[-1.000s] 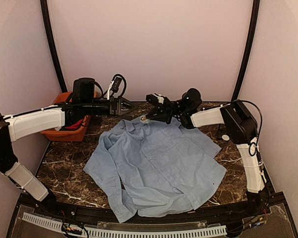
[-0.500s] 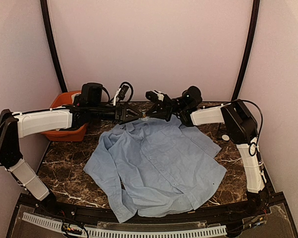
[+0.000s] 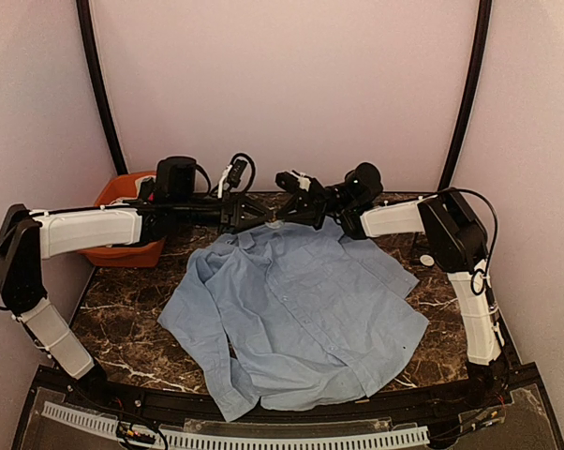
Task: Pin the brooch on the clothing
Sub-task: Pass from the right arm to the left
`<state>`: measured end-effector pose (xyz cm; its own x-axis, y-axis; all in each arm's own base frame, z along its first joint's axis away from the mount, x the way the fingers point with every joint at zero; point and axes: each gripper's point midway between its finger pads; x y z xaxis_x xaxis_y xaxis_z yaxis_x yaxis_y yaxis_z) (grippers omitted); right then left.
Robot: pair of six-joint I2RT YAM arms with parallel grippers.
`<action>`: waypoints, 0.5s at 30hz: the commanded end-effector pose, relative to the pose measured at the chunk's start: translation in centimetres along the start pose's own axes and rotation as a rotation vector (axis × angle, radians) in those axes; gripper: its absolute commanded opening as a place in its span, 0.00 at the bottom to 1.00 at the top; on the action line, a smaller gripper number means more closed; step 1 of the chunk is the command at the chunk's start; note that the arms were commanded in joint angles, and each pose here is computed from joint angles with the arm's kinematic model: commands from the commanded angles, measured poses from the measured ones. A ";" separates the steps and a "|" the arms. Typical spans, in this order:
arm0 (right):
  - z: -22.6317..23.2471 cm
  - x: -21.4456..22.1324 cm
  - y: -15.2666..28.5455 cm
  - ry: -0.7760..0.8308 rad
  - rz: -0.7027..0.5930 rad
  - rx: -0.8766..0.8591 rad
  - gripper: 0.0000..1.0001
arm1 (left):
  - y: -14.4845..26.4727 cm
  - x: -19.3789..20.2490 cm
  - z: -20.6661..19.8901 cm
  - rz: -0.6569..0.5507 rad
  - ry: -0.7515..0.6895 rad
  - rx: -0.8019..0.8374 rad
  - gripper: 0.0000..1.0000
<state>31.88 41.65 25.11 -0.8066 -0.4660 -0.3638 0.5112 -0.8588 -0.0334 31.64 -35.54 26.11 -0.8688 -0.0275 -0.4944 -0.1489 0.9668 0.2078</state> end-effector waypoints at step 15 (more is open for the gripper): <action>1.5 2.9 -0.4 0.162 0.121 0.028 0.00 | -0.9 0.7 0.1 0.031 0.008 0.027 0.27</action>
<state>31.81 41.72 25.10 -0.8060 -0.4673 -0.3634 0.5126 -0.8580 -0.0336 31.32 -36.29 24.71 -0.8889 0.0049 -0.4580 -0.1074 0.9698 0.2189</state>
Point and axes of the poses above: each gripper's point midway between its finger pads, its own y axis back along the fingers, its own z axis along the line the jaws close on, x = y × z, and after that the axes turned 9 degrees about y, right-handed
